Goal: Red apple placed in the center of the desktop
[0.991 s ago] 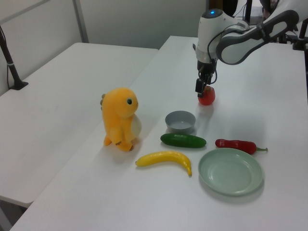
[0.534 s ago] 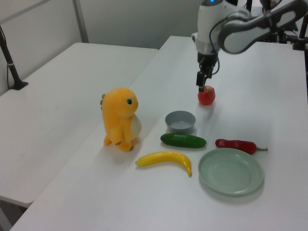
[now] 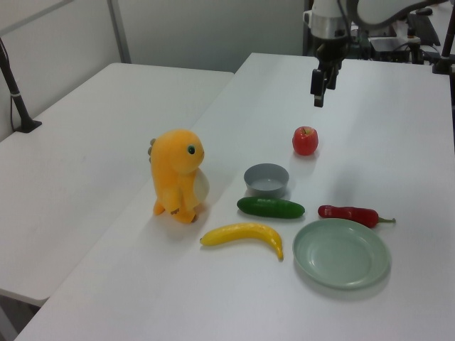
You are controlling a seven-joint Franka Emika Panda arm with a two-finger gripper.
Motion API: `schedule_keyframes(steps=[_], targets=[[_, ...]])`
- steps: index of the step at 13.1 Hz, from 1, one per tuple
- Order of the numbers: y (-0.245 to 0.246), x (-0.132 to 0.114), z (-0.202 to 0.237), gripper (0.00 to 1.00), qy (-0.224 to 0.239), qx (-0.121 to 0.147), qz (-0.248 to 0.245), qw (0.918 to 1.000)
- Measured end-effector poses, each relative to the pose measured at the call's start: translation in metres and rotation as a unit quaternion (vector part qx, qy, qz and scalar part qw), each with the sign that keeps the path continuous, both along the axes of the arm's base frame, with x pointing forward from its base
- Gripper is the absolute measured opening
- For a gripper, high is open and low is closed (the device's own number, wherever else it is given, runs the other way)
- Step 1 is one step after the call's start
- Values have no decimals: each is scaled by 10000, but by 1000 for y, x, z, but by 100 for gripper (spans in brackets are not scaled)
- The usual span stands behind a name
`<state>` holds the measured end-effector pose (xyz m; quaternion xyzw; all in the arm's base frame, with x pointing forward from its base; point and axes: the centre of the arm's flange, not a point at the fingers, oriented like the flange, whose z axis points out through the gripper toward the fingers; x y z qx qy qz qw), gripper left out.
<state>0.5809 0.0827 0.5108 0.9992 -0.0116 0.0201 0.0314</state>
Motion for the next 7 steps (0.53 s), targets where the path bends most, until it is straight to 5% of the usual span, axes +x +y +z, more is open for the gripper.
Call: schedule_keyframes(steps=[7], targets=[[-4,-15,-6,100,14,326,-153,9993]])
